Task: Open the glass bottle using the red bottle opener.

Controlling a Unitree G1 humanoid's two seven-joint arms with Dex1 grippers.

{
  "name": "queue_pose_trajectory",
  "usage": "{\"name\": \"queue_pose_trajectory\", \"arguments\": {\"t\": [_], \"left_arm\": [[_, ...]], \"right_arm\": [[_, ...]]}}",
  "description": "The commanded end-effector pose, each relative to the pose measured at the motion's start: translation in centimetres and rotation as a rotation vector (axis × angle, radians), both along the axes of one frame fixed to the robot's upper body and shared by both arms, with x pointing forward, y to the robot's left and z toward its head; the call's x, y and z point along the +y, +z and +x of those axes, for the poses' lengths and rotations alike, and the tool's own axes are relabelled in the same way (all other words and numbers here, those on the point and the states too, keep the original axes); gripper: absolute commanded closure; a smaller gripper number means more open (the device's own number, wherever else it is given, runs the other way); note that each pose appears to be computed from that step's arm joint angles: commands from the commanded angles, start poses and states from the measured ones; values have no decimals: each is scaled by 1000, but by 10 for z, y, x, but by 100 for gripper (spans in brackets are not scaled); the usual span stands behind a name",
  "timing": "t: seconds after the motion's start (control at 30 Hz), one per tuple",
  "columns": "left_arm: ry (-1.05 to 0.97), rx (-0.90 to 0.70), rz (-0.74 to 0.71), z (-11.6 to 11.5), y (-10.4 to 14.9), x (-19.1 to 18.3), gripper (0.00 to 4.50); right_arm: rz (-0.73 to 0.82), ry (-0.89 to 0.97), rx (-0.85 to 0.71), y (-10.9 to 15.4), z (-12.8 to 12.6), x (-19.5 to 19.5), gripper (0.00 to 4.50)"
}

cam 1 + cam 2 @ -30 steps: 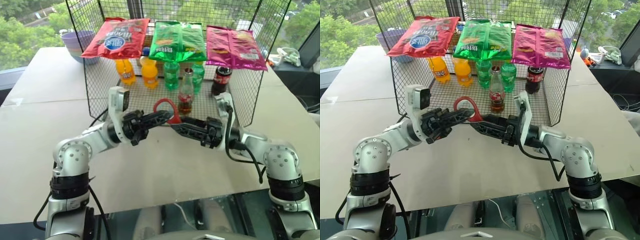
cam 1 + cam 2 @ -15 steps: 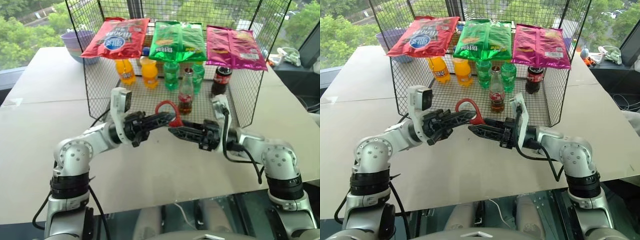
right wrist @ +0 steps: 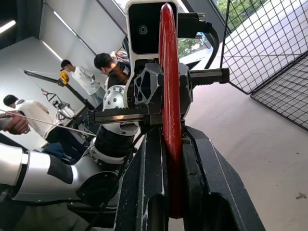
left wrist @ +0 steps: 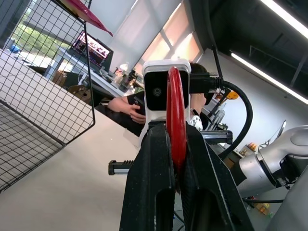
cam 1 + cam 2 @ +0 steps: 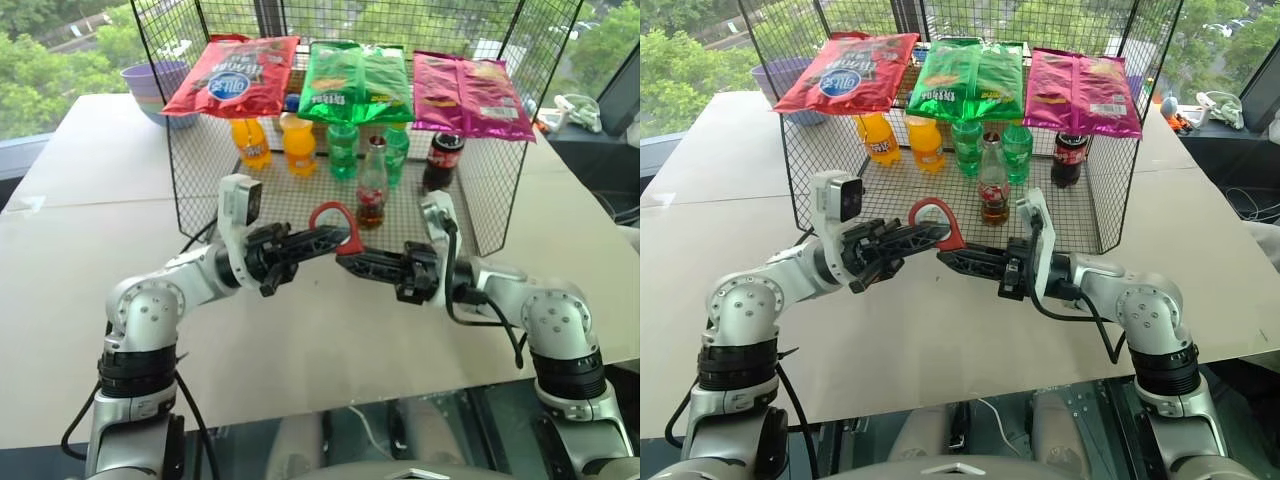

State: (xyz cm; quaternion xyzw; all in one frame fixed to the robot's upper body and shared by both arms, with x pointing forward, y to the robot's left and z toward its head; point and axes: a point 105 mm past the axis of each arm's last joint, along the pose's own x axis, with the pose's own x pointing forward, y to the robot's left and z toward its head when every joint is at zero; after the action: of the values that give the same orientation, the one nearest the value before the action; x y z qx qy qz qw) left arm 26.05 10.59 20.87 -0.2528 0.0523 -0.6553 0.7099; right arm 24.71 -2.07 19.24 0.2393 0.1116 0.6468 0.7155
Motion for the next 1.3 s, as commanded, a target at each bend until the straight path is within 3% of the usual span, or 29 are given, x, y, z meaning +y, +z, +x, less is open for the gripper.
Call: {"name": "queue_pose_trajectory", "arguments": {"t": [0.03,0.07,0.2,0.33,0.43,0.67,0.9,1.3], "left_arm": [[-51,-34,17,-10,5,-3,450],[-55,-34,18,-11,5,-2,450],[-55,-39,15,-10,5,2,307],[1,-47,40,-7,3,14,111],[88,-73,84,1,-3,22,3],[532,-388,325,58,-17,16,3],[513,-456,433,99,-23,-16,3],[505,-469,399,134,-16,-43,3]], "right_arm": [[9,4,-35,8,-1,1,447],[8,4,-35,8,-1,1,447],[2,-16,-48,7,1,-1,450],[-21,-85,-91,3,3,-10,450],[-26,-165,-110,-2,4,-22,450],[2,-426,-98,-6,9,-63,450],[2,-567,-122,-1,8,-79,450],[8,-654,-126,1,-1,-84,450]]}}
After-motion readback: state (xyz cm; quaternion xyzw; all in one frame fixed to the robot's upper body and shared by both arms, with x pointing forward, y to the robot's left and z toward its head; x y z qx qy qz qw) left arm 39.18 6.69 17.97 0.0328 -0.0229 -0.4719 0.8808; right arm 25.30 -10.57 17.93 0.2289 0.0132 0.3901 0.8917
